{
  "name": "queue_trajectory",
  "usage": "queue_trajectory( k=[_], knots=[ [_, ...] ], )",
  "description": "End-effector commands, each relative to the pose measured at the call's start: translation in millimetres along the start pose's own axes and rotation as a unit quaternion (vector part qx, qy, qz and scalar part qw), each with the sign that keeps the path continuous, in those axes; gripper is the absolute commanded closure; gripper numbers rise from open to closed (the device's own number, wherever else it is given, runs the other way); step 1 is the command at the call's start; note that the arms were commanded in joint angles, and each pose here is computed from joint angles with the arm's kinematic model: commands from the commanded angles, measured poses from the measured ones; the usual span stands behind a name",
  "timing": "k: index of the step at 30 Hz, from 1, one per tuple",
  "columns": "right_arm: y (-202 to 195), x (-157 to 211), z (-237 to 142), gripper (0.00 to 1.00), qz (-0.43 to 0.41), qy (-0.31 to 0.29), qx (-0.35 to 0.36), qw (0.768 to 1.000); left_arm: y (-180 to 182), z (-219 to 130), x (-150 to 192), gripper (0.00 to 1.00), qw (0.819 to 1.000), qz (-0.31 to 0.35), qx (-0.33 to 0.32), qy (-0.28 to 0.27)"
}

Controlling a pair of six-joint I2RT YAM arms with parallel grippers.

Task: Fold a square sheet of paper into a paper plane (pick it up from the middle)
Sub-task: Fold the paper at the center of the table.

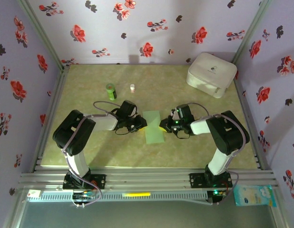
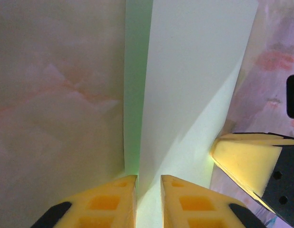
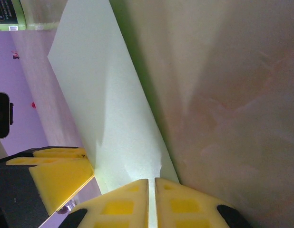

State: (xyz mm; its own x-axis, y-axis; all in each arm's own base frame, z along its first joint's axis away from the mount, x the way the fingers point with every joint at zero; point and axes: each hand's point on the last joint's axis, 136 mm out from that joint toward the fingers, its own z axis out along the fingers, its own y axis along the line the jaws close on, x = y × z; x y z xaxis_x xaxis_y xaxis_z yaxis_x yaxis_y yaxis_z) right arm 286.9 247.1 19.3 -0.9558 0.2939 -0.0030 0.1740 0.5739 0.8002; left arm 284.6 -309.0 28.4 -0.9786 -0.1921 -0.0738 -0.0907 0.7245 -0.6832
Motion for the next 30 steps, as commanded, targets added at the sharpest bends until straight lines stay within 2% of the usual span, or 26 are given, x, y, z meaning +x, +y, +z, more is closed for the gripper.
queue_trajectory(
  k=[1, 11, 18, 23, 26, 28, 30],
  knots=[
    [-41, 9, 6, 0.88, 0.043, -0.001, 0.068, 0.997, -4, -1, 6, 0.83, 1.0, -0.002, 0.009, 0.008],
    [-31, 6, 3, 0.82, 0.035, -0.006, 0.053, 0.998, -7, -4, 5, 0.98, 1.0, -0.001, 0.014, 0.004],
    [1, -3, -14, 0.69, -0.011, -0.027, 0.03, 0.999, -12, -9, 4, 1.0, 1.0, -0.006, 0.022, -0.002],
    [17, -10, -39, 0.65, -0.08, -0.063, 0.064, 0.993, -17, -15, 2, 1.0, 0.999, -0.01, 0.03, -0.008],
    [35, -8, -52, 0.63, -0.172, -0.095, 0.065, 0.978, -19, -17, 2, 1.0, 0.999, -0.013, 0.032, -0.01],
    [45, -1, -58, 0.62, -0.25, -0.115, 0.08, 0.958, -20, -18, 1, 1.0, 0.999, -0.016, 0.034, -0.01],
    [57, 13, -61, 0.59, -0.34, -0.129, 0.097, 0.927, -20, -19, 1, 1.0, 0.999, -0.02, 0.03, -0.009]
  ],
)
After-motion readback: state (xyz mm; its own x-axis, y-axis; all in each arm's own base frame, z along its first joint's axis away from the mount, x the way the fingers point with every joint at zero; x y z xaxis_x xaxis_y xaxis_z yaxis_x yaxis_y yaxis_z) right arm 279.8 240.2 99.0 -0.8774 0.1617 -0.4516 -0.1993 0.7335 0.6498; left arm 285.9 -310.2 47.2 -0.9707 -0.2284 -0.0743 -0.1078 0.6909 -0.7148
